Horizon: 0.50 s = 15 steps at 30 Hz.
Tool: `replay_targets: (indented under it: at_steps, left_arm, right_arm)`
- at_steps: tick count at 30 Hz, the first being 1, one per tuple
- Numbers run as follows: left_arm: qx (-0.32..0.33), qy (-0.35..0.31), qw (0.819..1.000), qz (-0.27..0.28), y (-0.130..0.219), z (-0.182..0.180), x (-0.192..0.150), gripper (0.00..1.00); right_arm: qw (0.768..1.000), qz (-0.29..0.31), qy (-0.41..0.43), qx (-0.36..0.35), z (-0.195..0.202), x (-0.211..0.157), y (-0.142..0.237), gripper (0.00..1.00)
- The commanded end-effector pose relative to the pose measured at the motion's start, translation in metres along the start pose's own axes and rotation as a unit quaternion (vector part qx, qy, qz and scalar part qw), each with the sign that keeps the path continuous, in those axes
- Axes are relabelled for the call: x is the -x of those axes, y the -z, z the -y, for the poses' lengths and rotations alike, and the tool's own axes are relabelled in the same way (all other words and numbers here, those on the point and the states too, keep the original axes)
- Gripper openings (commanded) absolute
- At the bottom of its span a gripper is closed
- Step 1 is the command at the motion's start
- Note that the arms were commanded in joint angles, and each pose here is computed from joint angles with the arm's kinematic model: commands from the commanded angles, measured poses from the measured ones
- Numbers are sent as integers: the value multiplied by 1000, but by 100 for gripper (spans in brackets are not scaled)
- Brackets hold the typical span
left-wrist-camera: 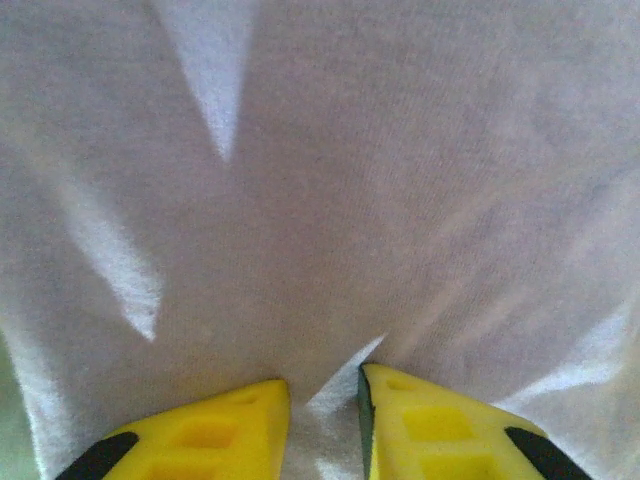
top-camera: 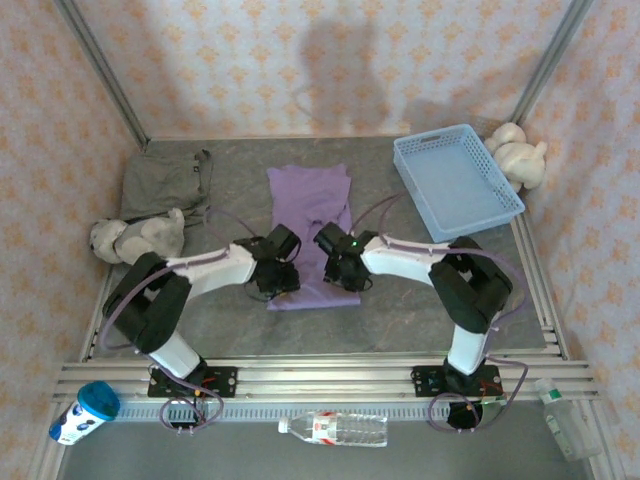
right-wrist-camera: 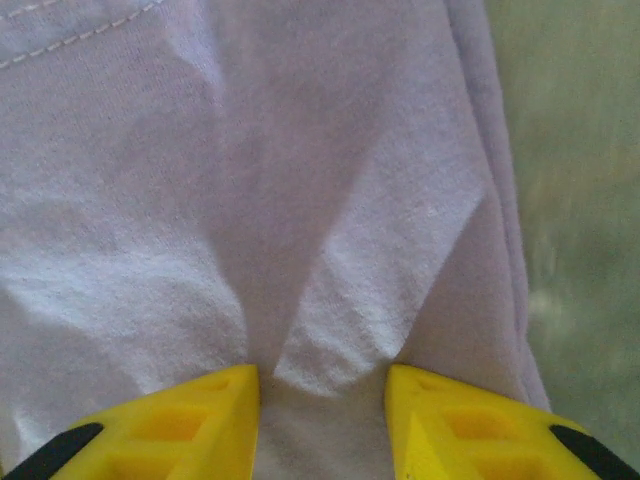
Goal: Fold and stack the mixed laundry pile
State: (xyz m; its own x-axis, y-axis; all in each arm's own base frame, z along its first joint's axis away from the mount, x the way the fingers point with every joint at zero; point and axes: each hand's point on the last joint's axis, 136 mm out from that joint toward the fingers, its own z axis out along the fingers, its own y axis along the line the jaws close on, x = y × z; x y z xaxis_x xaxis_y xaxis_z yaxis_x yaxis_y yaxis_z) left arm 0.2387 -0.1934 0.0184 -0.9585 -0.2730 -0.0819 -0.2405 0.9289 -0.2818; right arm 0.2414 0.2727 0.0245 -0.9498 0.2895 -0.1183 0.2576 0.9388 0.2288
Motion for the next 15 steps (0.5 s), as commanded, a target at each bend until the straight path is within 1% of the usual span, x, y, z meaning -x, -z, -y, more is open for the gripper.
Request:
replay_targets:
  at_steps: [1,4,6,8,10,11,15]
  left_arm:
    - [54,35,998,-2,7,-36,-27,32]
    - [49,36,998,21,28,-40,-26,41]
    - [50,33,998,37,41,-41,-23,47]
    - [47,34,997,48,50,-41,-21,51]
    - [46,38,997,55,53,-43,-20,53]
    - [48,41,996,58,54,-45,-20,56]
    - [64,48,995,55,51,-56,-24,58]
  right_arm:
    - [999,1,-18,-36,21,-24,11,42]
    - [999,19,-8,-36,19,-32,29,50]
    - [999,21,-6,-34,21,-36,36,54]
    - [999,18,-6,-35,26,-41,39,55]
    - [999,15,-5,-40,33,-47,39,56]
    - [999,13,-5,-41,36,-51,39,56]
    - [999,10,2,-42,41,-65,37,56]
